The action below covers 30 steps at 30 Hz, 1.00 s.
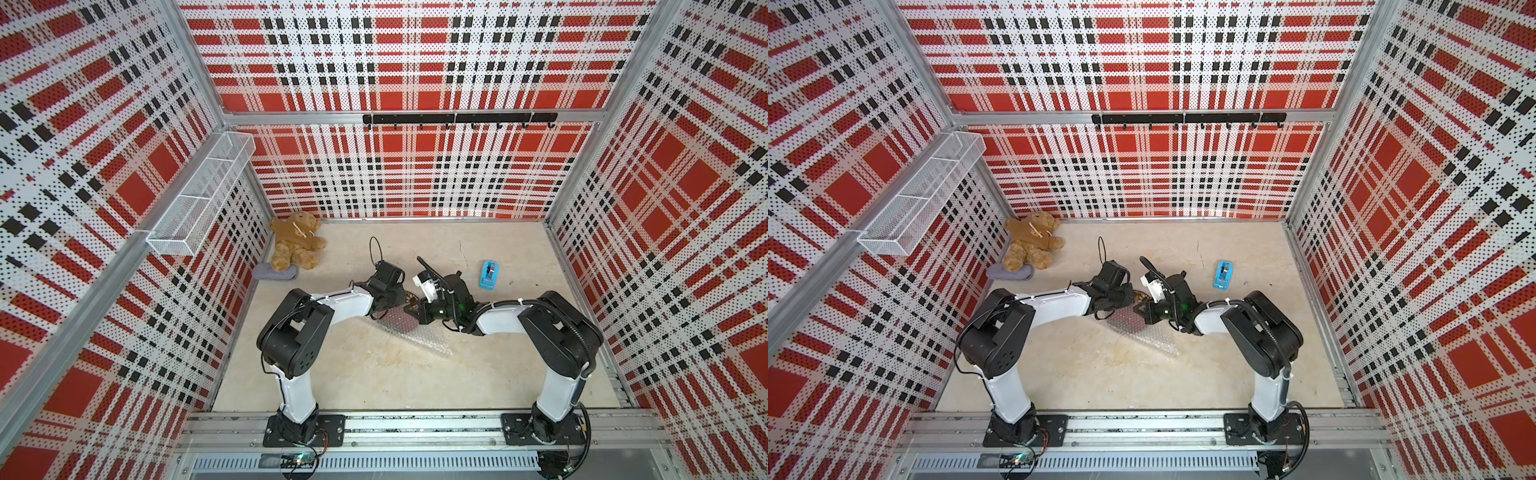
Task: Wrap dinner plates in bubble wrap
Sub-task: Wrap the plate in the bubble wrap.
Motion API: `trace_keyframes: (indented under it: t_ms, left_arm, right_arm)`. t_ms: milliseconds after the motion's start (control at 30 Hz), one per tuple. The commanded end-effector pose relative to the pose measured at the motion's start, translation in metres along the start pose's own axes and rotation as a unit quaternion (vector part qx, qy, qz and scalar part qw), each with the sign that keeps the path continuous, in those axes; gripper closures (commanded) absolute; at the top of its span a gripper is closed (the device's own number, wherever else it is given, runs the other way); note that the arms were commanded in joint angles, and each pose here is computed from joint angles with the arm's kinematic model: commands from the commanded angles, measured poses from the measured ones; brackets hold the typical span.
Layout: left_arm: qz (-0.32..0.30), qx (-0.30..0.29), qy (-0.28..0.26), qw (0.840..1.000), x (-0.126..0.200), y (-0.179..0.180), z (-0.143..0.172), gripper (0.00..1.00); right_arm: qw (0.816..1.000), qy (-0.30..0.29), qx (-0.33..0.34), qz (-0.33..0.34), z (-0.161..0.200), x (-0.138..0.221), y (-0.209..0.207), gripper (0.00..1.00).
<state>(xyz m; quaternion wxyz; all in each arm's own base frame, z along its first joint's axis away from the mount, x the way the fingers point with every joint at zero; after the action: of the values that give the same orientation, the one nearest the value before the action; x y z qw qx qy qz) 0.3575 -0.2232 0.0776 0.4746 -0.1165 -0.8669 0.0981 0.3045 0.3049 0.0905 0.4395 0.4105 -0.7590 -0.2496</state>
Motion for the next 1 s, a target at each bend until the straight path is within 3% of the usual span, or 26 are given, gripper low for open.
trace_keyframes:
  t_ms: [0,133,167,267,433,567,733,867,967]
  left_arm:
    - [0.033,0.01,-0.028,0.999,0.001,-0.012,-0.017,1.0]
    - [0.045,0.009,-0.035,0.998,0.008,-0.016,-0.024,1.0]
    - [0.047,0.01,-0.038,0.998,0.01,-0.016,-0.027,0.97]
    - [0.056,0.015,-0.048,0.997,0.022,-0.015,-0.034,0.71]
    - [0.058,0.021,-0.048,0.997,0.041,-0.011,-0.021,0.65]
    - [0.061,0.032,-0.045,0.997,0.042,-0.001,-0.005,0.71]
    - [0.059,0.02,-0.013,0.998,0.019,-0.004,0.008,0.9]
    - [0.042,0.018,0.006,0.999,0.003,0.0,0.021,0.95]
    - [0.032,0.032,0.014,0.999,-0.005,0.01,0.032,0.97]
  right_arm:
    - [0.999,0.0,-0.044,0.012,0.003,-0.013,-0.01,1.0]
    - [0.996,0.016,-0.084,0.036,0.016,-0.019,-0.027,1.0]
    - [0.995,0.02,-0.089,0.043,0.018,-0.019,-0.03,1.0]
    - [0.992,0.019,-0.102,0.07,0.02,-0.018,-0.037,1.0]
    - [0.99,0.017,-0.108,0.092,0.019,-0.014,-0.039,1.0]
    - [0.989,0.015,-0.114,0.09,0.018,-0.012,-0.037,1.0]
    - [0.993,-0.008,-0.095,0.065,0.002,-0.002,-0.016,1.0]
    - [0.998,-0.021,-0.034,0.046,-0.01,0.019,0.011,1.0]
    - [0.999,0.011,0.025,0.021,0.003,0.032,0.025,1.0]
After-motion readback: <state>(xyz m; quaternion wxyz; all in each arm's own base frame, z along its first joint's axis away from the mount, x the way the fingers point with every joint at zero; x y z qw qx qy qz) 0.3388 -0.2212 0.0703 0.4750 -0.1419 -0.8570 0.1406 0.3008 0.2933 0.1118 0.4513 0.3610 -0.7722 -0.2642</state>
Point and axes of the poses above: each gripper's point midway between its finger pads, its own x axis back along the fingers, its own y axis along the line the jaws close on, z = x × y, the point moved 5 cm from there along x, back along the fingers, and after that the axes turned 13 degrees about -x, right-handed, at the moved point
